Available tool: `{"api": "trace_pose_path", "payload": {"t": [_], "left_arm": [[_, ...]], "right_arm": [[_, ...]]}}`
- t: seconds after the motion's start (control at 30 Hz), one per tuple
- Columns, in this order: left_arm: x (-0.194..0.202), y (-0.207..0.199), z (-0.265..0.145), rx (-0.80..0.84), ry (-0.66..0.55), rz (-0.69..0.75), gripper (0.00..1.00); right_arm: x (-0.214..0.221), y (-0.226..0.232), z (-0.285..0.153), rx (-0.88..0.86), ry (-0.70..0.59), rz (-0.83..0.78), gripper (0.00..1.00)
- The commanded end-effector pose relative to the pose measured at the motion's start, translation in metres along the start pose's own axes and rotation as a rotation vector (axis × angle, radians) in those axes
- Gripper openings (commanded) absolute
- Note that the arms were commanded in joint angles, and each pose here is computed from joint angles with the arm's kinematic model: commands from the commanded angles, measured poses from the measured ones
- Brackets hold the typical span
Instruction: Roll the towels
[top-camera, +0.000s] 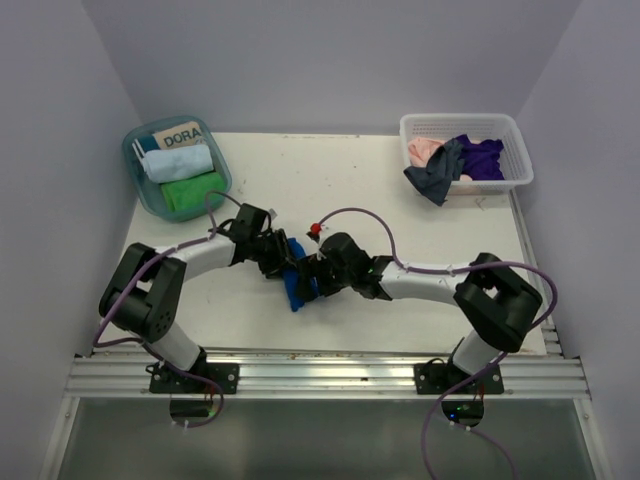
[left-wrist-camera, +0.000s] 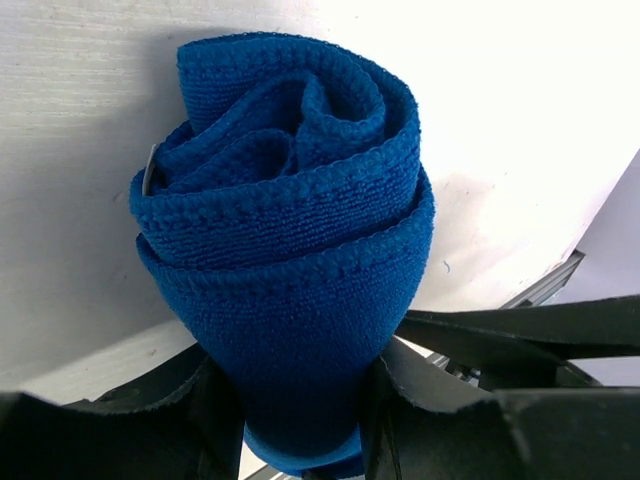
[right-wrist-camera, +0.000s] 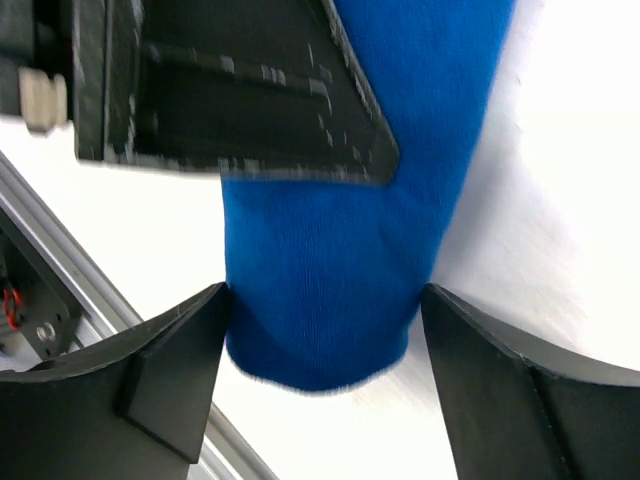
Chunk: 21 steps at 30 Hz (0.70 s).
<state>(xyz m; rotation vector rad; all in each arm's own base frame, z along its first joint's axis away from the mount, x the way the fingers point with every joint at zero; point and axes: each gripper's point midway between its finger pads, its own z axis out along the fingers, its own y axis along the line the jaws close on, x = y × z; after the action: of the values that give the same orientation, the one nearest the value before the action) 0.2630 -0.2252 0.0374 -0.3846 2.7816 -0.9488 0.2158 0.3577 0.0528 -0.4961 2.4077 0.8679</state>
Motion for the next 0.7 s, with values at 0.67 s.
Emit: {"api": "trace_pose_path", "payload": {"t": [0.67], "left_arm": [[-0.180,-0.069,-0.177,0.157,-0.614,-0.065,0.32]], "right_arm": [[-0.087,-0.067,-0.137,0.344,-0.305,-0.013,0.88]]}}
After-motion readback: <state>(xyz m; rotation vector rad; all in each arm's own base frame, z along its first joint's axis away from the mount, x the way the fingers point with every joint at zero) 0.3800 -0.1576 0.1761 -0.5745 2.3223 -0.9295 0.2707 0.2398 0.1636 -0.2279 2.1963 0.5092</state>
